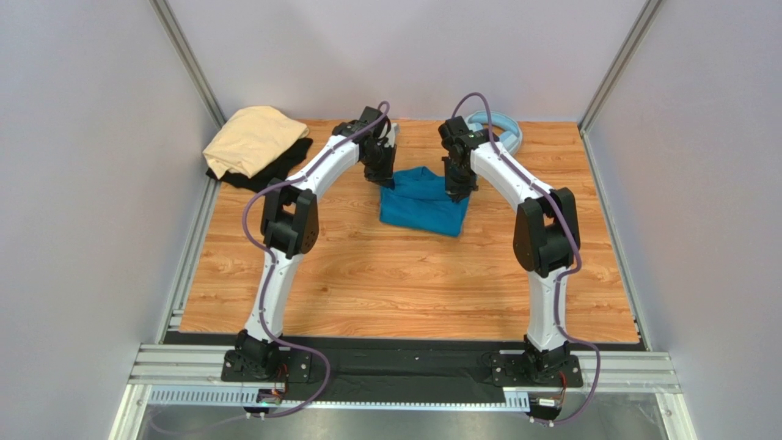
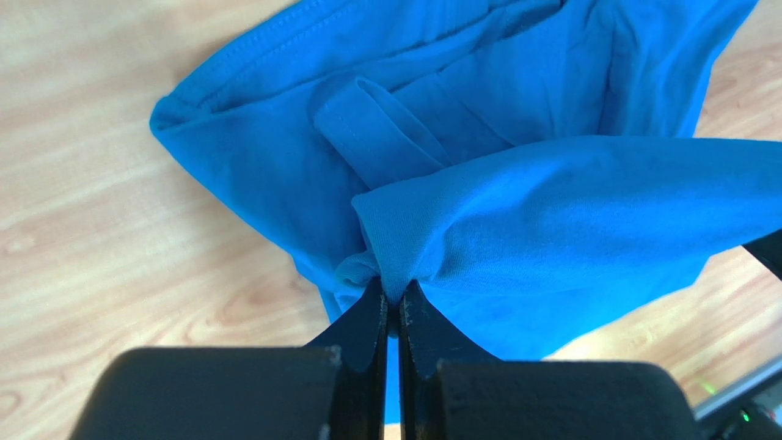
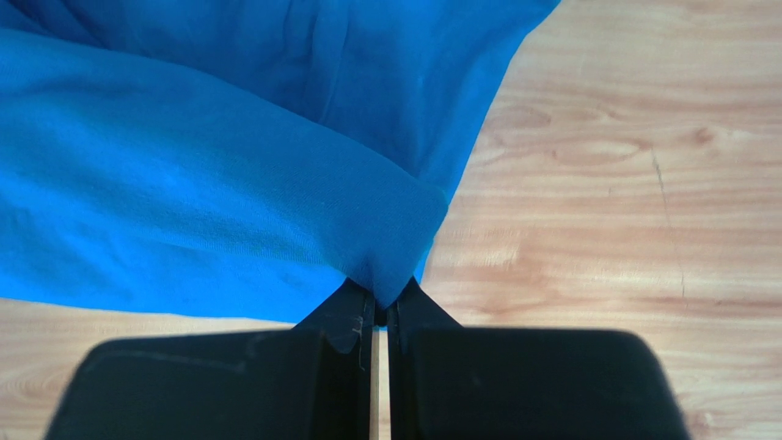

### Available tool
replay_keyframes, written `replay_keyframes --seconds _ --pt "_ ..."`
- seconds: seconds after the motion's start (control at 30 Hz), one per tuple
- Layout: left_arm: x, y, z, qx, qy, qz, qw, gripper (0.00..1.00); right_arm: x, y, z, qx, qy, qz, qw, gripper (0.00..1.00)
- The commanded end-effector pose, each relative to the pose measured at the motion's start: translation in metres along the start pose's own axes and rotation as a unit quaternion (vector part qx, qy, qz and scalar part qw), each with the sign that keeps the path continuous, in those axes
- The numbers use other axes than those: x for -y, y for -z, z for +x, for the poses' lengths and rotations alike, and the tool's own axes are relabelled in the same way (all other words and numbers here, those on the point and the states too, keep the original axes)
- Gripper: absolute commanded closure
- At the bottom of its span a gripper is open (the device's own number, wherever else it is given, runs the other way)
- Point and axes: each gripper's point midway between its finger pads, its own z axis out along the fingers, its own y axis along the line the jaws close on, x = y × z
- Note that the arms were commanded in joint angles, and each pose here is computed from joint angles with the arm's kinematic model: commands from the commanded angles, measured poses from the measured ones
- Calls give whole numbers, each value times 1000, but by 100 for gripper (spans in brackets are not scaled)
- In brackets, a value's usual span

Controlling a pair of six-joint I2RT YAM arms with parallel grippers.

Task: Fold and stack the t-shirts

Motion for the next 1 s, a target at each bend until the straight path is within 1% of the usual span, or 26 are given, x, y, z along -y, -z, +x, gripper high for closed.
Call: replay_keyframes --seconds 0.0,0.03,0.07,0.1,0.13,0.17,0.23,0.27,0.3,0.33,0.5,0.63,0.73,0.8,0.87,0.93,0.97 --pt "-11 -2 -31 46 -14 -16 999 99 13 -12 -20 12 2 27 1000 96" --pt "-13 -6 -33 48 -16 -16 999 98 14 -20 -19 7 1 35 999 95" --pt "-14 -8 -36 54 -17 -15 998 90 14 -22 -22 10 -4 36 999 93" --pt "-15 -9 -42 67 -18 -15 997 86 14 -24 -24 11 -6 37 999 85" --pt "-17 -10 -45 72 -17 -18 997 84 14 -27 -26 12 -9 37 999 84" --pt "-20 -9 -50 82 -15 -25 996 80 13 -31 -28 16 -11 37 999 84" --pt "-21 -4 -63 106 -11 -28 994 73 12 -31 -39 31 -20 37 999 82" --pt "-26 -1 -68 117 -8 -34 993 66 11 -31 -42 36 -23 38 998 80" --pt "-25 6 -77 135 -5 -35 990 64 11 -30 -47 44 -29 38 998 73" --pt "-25 10 -82 144 -3 -37 989 62 10 -25 -56 58 -33 33 997 71" --pt "-34 51 -112 209 4 -62 976 61 11 -8 -88 109 -51 32 992 65" --pt "-27 79 -111 218 -1 -49 975 61 19 9 -110 143 -60 38 987 63" --pt "-16 96 -94 212 -14 -26 977 61 22 29 -122 166 -66 25 984 61" --pt "-4 104 -75 200 -21 4 980 61 20 40 -126 176 -62 12 982 61" --pt "14 104 -58 185 -37 49 981 62 9 54 -126 181 -56 -20 982 60" --pt "22 98 -38 167 -52 69 982 62 -3 53 -117 169 -47 -51 983 60" --pt "34 93 -27 155 -66 85 982 62 -5 56 -115 169 -46 -57 983 60"
